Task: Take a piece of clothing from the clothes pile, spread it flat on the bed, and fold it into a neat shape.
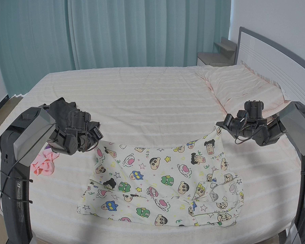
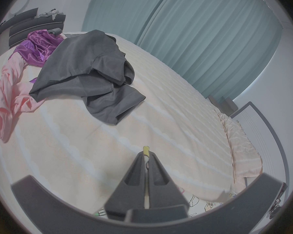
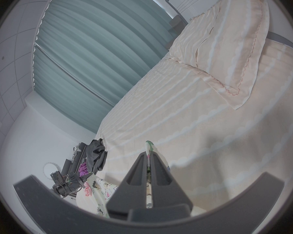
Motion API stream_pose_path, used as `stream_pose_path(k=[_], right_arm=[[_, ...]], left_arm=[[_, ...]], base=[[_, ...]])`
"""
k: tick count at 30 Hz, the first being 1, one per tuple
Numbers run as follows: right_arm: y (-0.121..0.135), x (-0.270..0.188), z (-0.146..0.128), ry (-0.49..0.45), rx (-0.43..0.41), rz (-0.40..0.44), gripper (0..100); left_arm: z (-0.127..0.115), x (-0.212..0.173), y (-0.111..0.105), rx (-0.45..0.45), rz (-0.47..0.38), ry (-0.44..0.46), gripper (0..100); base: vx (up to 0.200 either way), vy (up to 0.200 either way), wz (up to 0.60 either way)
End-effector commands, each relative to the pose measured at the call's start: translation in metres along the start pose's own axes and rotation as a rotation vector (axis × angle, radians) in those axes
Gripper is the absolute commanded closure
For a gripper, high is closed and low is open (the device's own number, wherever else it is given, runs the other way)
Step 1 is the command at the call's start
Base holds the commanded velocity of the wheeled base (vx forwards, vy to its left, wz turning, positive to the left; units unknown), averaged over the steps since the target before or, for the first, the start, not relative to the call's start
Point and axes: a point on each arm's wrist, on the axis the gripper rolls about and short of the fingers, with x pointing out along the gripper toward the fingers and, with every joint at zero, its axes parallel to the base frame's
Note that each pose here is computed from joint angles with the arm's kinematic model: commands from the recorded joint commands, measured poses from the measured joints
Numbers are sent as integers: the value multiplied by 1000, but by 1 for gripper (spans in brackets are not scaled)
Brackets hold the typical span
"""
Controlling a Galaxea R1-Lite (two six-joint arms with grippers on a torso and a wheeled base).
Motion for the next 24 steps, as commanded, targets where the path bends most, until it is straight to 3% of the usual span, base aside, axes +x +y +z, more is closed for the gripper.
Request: stream_pose_path(k=[1, 6, 11, 24], right_arm=[[9, -20, 5, 10, -1, 25, 100], [11, -36, -1, 45, 4, 37, 100], [11, -51, -3, 9, -7, 76, 100], [2, -110, -34, 68, -12, 131, 100]], left_arm=[[1, -12, 0, -1, 1, 4, 100], [-2, -26, 3, -3, 8, 24, 100], [-6, -38, 4, -1, -7, 17, 100], [-42, -59, 19, 26, -28, 35, 100]], base=[[0, 0, 0], [0, 0, 0], [0, 0, 0], [0, 0, 0]])
